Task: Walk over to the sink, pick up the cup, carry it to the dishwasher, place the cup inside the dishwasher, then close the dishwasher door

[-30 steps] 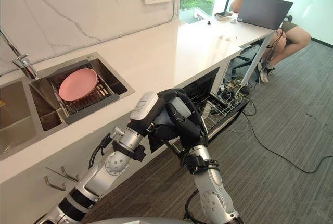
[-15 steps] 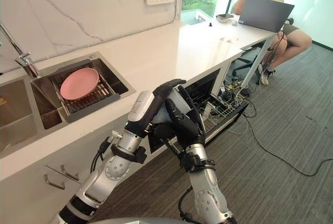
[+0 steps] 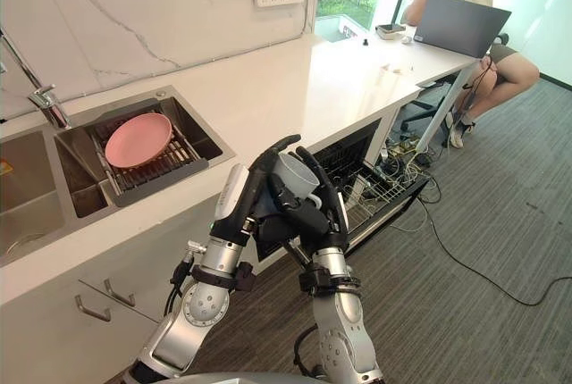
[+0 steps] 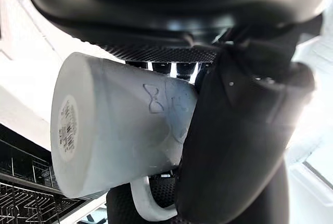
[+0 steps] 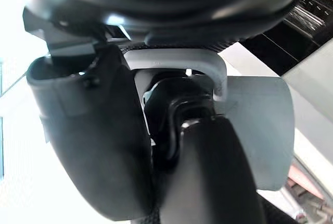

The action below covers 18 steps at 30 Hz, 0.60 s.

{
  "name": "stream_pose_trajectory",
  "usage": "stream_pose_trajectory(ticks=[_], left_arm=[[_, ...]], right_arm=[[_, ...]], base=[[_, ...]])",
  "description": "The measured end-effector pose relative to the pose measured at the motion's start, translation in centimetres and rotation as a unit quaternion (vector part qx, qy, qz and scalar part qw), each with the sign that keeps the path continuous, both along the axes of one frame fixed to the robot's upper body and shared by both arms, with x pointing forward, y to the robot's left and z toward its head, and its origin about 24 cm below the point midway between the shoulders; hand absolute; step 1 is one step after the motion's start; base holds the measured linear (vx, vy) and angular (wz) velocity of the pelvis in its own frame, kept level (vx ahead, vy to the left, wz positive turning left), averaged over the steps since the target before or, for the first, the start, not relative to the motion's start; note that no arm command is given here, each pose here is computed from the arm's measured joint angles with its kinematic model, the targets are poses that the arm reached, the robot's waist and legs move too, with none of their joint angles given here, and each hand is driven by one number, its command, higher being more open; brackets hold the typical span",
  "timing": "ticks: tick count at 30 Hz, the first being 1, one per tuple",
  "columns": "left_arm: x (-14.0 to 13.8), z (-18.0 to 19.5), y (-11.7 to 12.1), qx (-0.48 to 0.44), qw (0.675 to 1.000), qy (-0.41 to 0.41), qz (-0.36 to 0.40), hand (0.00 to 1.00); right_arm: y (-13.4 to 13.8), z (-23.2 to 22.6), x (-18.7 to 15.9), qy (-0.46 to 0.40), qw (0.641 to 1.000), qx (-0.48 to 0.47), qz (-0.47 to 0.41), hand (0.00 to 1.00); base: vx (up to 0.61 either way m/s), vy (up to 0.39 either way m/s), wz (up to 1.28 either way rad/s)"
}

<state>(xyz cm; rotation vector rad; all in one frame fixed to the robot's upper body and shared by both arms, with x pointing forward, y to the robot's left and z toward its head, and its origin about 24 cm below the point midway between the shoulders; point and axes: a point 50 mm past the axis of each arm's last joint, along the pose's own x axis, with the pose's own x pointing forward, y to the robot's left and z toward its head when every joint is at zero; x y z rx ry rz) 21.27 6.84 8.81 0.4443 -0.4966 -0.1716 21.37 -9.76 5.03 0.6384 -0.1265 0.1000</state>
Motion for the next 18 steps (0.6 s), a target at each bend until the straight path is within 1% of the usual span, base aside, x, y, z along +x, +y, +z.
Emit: stream_pose_trajectory(ticks=[3,6,8,10,11,12,13,14,15,18], left_arm=[[-0.1,0.1,0.1,-0.014,1.000,0.000,-0.001,0.90],[-0.3,0.0,-0.1,-0.021,1.000,0.000,-0.002,0.90],[-0.5,-0.1,0.0,-0.025,1.000,-0.001,-0.003,0.90],[-0.3,-0.3,1.2,-0.032,0.999,-0.001,0.030,0.90],[-0.1,-0.4,2.5,-0.048,0.997,0.004,0.062,0.90],[-0.1,-0.5,3.0,-0.056,0.996,0.007,0.076,0.90],[0.1,-0.6,4.2,-0.073,0.992,0.012,0.102,0.90],[0.1,-0.8,5.0,-0.093,0.988,0.021,0.119,0.90],[0.0,-0.9,5.2,-0.104,0.987,0.026,0.121,0.90],[-0.2,-1.4,5.2,-0.150,0.981,0.057,0.109,0.90]], right_arm=[[-0.2,0.6,0.1,-0.016,0.999,-0.035,-0.014,0.30],[-0.8,1.3,0.3,-0.029,0.996,-0.069,-0.049,0.30],[-2.6,2.0,0.6,-0.033,0.987,-0.106,-0.119,0.30],[-5.7,2.5,0.4,-0.031,0.967,-0.130,-0.218,0.30],[-7.3,2.9,0.1,-0.029,0.953,-0.137,-0.269,0.30],[-8.1,3.1,-0.1,-0.031,0.946,-0.137,-0.292,0.30],[-9.3,3.6,-0.5,-0.036,0.933,-0.134,-0.332,0.30],[-10.1,4.1,-0.8,-0.045,0.924,-0.130,-0.357,0.30],[-10.3,4.3,-1.0,-0.049,0.921,-0.128,-0.364,0.30],[-10.2,5.3,-1.0,-0.073,0.919,-0.121,-0.368,0.30]], base=[[-0.03,-0.035,0.02],[-0.02,-0.028,0.06],[-0.02,-0.029,0.11],[-0.01,-0.030,0.07],[0.00,0.000,0.00],[-0.01,-0.032,0.01],[-0.01,-0.035,0.01],[-0.01,-0.035,0.01],[-0.02,-0.034,0.01],[-0.03,-0.032,0.02]])
